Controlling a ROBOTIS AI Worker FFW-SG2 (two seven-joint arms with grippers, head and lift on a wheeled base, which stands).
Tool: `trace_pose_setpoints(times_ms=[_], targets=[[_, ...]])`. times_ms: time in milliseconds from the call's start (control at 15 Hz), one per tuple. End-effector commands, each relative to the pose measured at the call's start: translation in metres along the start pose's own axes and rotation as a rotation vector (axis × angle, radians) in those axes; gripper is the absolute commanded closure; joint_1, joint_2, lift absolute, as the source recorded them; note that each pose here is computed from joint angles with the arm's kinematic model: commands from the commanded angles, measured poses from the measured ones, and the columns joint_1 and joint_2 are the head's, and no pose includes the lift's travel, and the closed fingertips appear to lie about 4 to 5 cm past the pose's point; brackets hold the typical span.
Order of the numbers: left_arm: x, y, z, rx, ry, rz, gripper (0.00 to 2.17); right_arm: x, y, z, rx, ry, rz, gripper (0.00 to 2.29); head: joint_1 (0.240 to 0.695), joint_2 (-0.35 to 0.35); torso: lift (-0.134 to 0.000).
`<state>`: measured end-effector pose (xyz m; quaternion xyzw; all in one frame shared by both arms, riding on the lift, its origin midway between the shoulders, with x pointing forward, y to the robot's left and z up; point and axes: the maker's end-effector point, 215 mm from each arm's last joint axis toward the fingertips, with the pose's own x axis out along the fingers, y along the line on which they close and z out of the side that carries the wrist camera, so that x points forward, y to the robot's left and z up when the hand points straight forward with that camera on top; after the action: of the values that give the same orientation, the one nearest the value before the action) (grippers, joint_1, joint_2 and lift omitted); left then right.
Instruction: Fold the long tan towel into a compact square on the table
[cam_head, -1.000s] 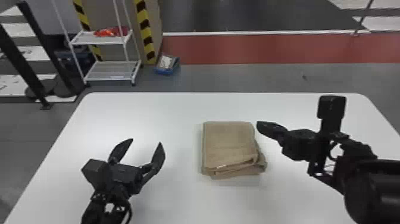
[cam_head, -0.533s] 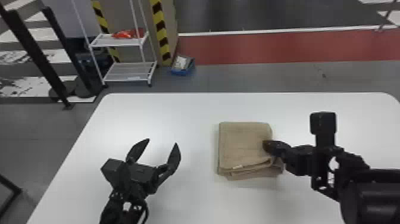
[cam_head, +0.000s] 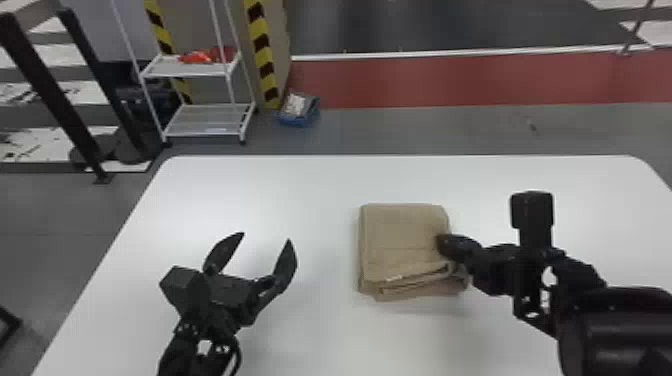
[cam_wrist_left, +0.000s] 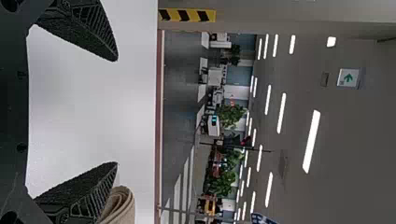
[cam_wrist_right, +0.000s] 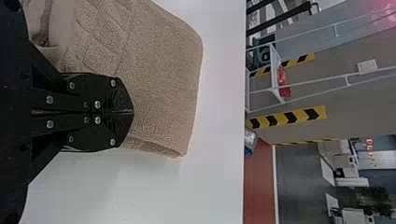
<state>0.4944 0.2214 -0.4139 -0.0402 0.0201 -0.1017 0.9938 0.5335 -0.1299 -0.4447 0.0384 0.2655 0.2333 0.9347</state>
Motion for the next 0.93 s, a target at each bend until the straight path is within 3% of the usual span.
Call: trace_pose_setpoints(times_ms=[0,67,133,267,400,600,867], targets=[[-0.001,0.003,0.005,0.0,-0.01,0.006,0.08,-0.038,0.016,0.046,-0.033,-0.14,-0.014,2.06,0.695,0.096,-0.112],[-0.002,0.007,0.007,0.004,-0.016,0.01,0.08,-0.061,0.02,0.064,-0.068,-0.221,-0.046,2.0,0.695,0.099,-0.112],[-0.003,0.01,0.009,0.007,-0.022,0.013,0.08,-0.079,0.023,0.073,-0.089,-0.283,-0.081,1.77,0.695,0.099,-0.112],[-0.006,0.023,0.018,0.027,-0.045,0.037,0.08,-0.111,0.028,0.073,-0.123,-0.387,-0.145,0.81,0.695,0.096,-0.112],[-0.012,0.043,0.026,0.057,-0.056,0.063,0.08,-0.13,0.026,0.064,-0.146,-0.452,-0.213,0.25,0.695,0.099,-0.112],[-0.04,0.087,0.035,0.101,-0.058,0.128,0.08,-0.137,0.028,0.046,-0.156,-0.481,-0.252,0.2,0.695,0.126,-0.112],[-0.084,0.082,0.058,0.178,-0.132,0.138,0.08,-0.141,0.06,0.043,-0.235,-0.56,-0.23,0.2,0.695,0.209,-0.112]])
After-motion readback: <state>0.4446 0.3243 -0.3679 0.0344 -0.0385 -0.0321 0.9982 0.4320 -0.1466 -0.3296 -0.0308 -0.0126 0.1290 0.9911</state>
